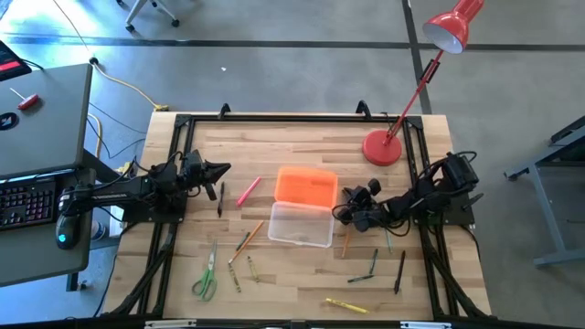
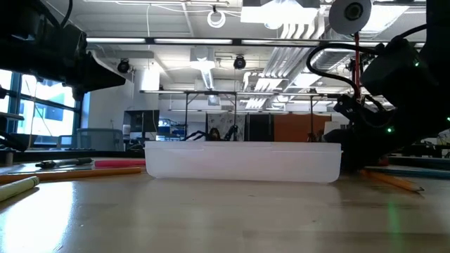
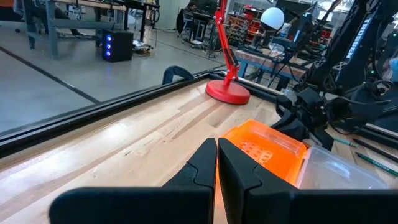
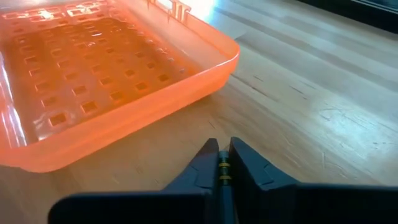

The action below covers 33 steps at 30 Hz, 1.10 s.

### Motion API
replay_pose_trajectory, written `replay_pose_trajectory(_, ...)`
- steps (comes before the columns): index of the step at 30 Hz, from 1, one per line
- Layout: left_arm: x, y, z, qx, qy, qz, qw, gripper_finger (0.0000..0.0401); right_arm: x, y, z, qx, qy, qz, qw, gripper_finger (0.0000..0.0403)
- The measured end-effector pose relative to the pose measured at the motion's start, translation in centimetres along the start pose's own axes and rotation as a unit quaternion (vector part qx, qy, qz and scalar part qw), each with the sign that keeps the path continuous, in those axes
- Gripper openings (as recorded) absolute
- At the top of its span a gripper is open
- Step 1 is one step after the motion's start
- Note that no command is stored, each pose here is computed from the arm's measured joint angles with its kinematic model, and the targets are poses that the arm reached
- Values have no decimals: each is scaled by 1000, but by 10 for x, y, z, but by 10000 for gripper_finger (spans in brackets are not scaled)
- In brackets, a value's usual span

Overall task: Pick & place school supplies into a supply box
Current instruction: Put the blue pencil into the supply box

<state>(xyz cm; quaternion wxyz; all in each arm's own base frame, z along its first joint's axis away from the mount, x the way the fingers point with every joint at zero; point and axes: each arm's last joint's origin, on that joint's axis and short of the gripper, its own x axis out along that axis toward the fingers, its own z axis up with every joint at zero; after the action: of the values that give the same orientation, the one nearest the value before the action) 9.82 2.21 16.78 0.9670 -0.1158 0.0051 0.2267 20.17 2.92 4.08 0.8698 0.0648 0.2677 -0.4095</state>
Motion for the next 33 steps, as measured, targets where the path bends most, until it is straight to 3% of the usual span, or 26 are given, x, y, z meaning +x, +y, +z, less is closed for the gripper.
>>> replay_pose_trajectory(10, 0, 0, 0, 0, 0, 0, 1000, 44, -22, -1, 34, -37, -16, 65, 997, 5)
replay_pose_trajectory(19, 0, 0, 0, 0, -1, 0, 1000, 44, -49, 10, 91, -8, -92, 151, 984, 3)
replay_pose_trajectory(24, 0, 0, 0, -1, -2, 0, 1000, 44, -54, 47, 131, -45, -119, 239, 963, 2)
replay_pose_trajectory(28, 0, 0, 0, -1, -2, 0, 1000, 44, -44, 91, 154, -89, -133, 263, 951, 2)
replay_pose_trajectory(33, 0, 0, 0, -1, -3, 1, 1000, 44, -19, 146, 161, -156, -139, 282, 936, 3)
